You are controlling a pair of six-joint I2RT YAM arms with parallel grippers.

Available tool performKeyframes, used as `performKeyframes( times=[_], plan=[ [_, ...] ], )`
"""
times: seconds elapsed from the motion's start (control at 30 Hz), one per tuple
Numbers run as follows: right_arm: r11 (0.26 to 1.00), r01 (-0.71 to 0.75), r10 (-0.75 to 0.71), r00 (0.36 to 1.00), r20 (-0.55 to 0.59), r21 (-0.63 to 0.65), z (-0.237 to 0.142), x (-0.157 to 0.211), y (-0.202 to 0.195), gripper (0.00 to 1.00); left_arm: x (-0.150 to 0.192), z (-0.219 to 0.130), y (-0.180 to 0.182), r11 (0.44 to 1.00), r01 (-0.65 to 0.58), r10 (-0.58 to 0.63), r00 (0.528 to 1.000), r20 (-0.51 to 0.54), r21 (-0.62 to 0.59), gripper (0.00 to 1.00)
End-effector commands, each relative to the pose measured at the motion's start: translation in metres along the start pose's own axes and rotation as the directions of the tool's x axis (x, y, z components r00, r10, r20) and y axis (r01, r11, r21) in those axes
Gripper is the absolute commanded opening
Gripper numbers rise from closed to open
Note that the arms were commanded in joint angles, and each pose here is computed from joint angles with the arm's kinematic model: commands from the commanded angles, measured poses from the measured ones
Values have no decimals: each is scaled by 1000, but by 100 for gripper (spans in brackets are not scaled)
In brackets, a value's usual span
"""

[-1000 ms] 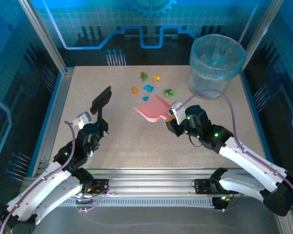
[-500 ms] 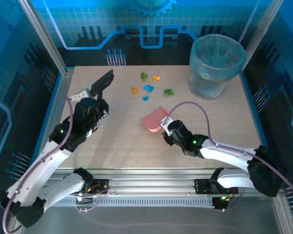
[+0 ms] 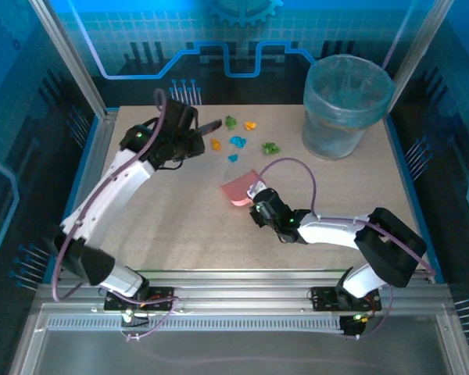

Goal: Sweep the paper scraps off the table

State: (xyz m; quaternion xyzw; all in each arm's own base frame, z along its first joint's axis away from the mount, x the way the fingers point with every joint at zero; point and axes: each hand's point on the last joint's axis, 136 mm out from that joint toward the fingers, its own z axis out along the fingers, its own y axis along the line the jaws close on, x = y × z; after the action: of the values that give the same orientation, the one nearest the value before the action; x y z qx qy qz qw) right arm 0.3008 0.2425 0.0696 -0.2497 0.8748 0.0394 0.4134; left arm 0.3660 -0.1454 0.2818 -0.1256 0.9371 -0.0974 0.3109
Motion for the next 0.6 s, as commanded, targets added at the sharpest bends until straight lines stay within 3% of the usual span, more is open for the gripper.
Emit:
performKeyframes(
  times=[0.0, 0.23, 0.57],
  plan=[
    [992, -126, 126, 990, 60, 0, 4, -12, -10, 0, 10, 6, 1, 995, -97, 91, 988, -123, -38, 0],
    [991, -128, 130, 989, 64, -38, 9, -13, -6, 0, 2, 37, 6, 965, -218, 185, 960, -209, -148, 0],
    [996, -84, 85, 996, 34, -34, 19, -9, 3, 0, -22, 67, -10, 968, -211, 180, 960, -215, -133, 0]
  ],
)
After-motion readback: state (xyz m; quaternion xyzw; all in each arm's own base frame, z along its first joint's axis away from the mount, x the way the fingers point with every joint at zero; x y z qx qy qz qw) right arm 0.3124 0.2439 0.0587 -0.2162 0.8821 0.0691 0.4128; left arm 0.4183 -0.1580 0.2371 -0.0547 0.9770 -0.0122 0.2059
